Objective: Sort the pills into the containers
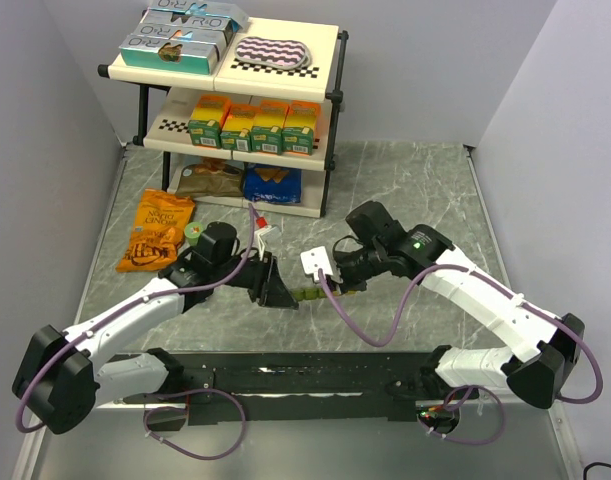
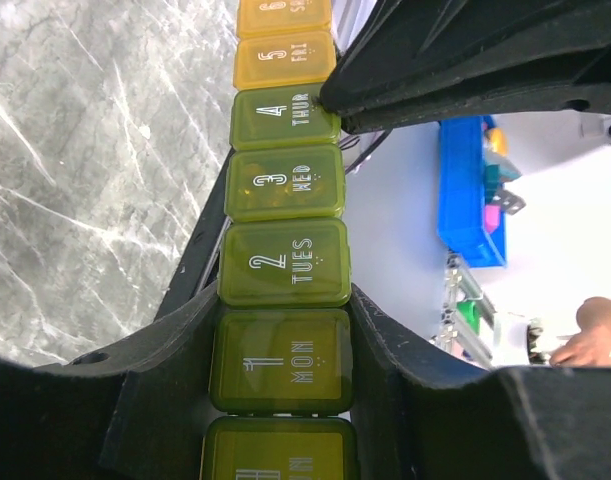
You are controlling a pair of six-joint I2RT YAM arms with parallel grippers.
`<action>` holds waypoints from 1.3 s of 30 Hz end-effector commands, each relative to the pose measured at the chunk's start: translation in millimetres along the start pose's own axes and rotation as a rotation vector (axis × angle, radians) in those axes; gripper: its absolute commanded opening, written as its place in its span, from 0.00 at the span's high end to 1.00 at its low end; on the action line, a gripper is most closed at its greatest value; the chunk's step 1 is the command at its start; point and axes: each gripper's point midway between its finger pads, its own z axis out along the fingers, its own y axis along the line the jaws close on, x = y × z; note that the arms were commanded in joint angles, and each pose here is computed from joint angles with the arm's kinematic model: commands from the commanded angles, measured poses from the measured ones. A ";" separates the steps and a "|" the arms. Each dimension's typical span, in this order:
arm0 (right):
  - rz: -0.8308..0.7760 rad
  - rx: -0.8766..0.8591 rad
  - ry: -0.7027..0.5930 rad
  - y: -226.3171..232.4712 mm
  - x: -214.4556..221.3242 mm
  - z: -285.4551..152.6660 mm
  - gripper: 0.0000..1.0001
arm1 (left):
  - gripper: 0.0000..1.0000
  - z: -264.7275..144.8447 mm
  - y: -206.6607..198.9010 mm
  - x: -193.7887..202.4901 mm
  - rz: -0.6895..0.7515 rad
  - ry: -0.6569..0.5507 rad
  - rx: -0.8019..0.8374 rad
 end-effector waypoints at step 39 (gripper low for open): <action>-0.073 0.249 0.122 -52.6 6.3 14.3 1.00 | 0.99 -34.7 -101.9 -13.9 0.061 -0.066 0.451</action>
